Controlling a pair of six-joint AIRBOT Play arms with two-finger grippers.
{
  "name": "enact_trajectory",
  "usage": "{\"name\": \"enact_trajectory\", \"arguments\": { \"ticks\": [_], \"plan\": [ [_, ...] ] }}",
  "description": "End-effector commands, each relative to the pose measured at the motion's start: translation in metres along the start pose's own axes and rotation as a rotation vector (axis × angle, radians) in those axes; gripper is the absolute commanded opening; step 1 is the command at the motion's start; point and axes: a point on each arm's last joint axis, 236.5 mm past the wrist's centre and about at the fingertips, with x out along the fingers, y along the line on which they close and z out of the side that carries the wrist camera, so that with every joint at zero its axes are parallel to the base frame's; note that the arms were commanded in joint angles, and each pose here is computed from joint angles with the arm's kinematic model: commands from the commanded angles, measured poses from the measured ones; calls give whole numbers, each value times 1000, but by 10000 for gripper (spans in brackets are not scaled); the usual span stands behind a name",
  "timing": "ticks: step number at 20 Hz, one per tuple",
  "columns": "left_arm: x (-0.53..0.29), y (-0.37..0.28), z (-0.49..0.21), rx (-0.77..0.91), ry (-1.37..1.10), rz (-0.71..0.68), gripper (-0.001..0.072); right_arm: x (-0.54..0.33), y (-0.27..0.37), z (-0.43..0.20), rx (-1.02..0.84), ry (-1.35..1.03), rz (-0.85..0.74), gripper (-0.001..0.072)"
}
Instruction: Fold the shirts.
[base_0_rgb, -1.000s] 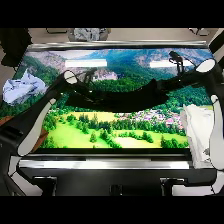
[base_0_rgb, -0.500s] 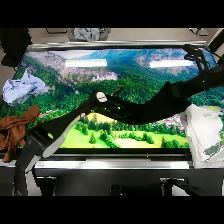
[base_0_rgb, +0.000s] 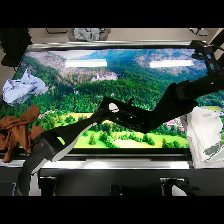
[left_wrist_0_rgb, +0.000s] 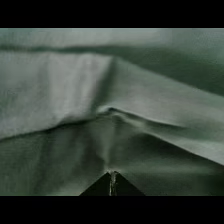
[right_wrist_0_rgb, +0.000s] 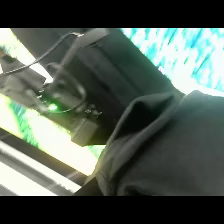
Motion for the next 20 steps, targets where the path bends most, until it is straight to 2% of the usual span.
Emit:
{"name": "enact_trajectory", "arguments": {
  "ticks": [1,3,5,8,12,13,14,15,16,20],
  "plan": [
    [-69,22,35,142,-69,199,29,26,-5,27,11,-56,32,35],
    [-158,47,70,221,-156,407,29,60,8,39,-21,-33,68,35],
    [-261,58,100,248,-288,548,30,101,36,52,-68,-15,122,35],
    [-405,46,118,207,-527,601,31,163,89,68,-104,-8,231,36],
    [-532,12,99,221,-765,658,31,245,136,72,-30,16,346,40],
    [-549,1,92,232,-802,665,31,261,148,74,20,13,397,116],
    [-561,-10,86,261,-828,676,31,271,160,78,66,0,469,344],
    [-566,-18,82,287,-841,684,31,274,175,84,86,-23,554,537],
    [-569,-25,79,297,-851,684,31,275,180,88,105,-39,589,627],
    [-567,-22,78,302,-840,689,31,251,138,91,79,-51,515,630]
  ]
}}
